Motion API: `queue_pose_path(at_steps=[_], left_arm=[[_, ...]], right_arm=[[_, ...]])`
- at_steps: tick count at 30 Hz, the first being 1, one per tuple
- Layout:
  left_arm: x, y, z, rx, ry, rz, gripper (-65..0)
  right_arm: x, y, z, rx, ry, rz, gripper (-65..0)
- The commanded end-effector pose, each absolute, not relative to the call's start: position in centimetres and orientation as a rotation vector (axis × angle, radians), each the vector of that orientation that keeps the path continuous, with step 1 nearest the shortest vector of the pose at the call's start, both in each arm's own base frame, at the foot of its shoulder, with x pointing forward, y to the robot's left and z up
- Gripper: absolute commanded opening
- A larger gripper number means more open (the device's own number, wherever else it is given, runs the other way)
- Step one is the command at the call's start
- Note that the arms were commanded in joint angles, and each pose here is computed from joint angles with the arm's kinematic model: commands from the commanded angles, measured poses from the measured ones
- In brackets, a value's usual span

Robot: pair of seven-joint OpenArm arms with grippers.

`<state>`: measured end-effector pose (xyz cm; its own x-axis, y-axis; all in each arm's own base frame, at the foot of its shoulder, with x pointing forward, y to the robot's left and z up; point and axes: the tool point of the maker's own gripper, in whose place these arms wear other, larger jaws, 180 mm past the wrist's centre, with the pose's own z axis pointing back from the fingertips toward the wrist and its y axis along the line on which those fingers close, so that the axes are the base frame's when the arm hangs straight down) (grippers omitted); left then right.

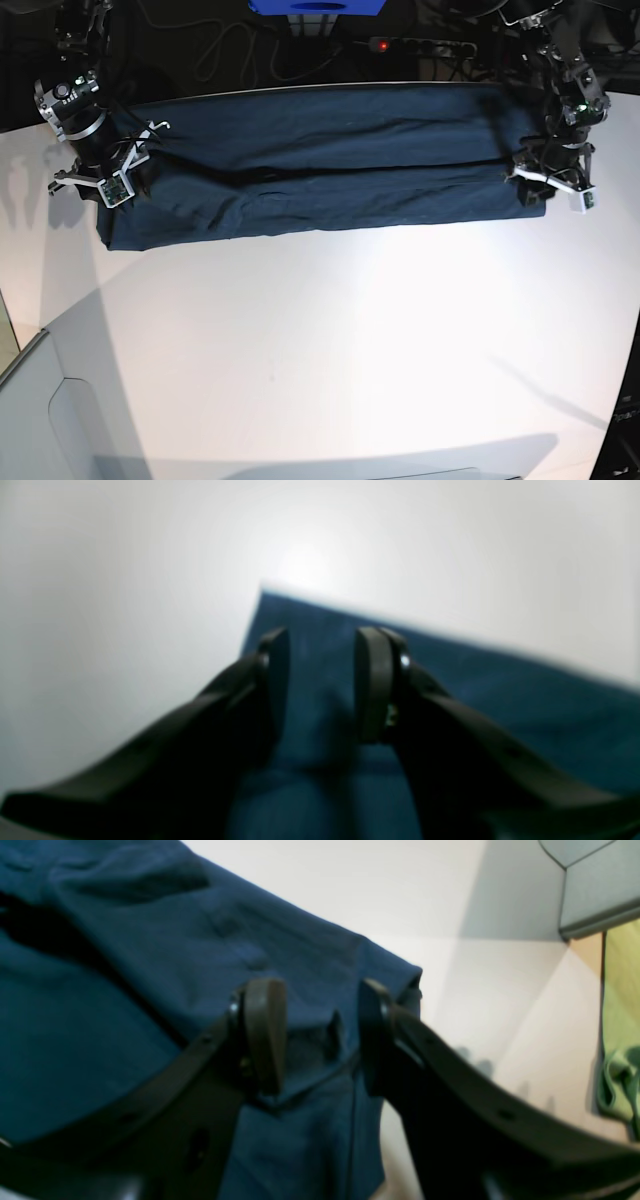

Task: Fold the T-shirt properly
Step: 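Open both grippers and release the folded strip ends, then lift the left gripper and reposition it over the strip end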

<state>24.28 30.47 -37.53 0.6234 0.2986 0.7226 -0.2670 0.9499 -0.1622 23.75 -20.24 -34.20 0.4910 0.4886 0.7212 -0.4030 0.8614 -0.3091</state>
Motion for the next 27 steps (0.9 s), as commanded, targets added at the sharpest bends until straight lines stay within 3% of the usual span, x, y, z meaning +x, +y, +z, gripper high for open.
queue_pose_path(at_steps=[1, 7, 15, 23, 27], left_arm=[[24.0, 30.9, -37.1, -0.030, -0.836, 0.314, -44.2], [20.5, 30.5, -38.5, -0.013, -0.734, 0.289, -44.3], [18.1, 29.4, -35.7, 0.033, -0.748, 0.190, -44.3], [21.5, 31.5, -30.4, 0.107, -0.934, 0.232, -44.3], [23.4, 32.9, -31.7, 0.079, -0.867, 0.270, -44.3]], right_arm=[[24.4, -20.2, -33.1, -0.108, -0.948, 0.566, -42.8], [24.5, -20.5, -33.6, -0.105, -0.937, 0.555, -42.8], [25.3, -20.4, -33.0, -0.110, -0.963, 0.554, -42.8], [25.6, -19.9, -32.8, -0.099, -0.977, 0.544, -42.5], [25.6, -19.6, -32.9, -0.090, -0.983, 0.530, -42.5]])
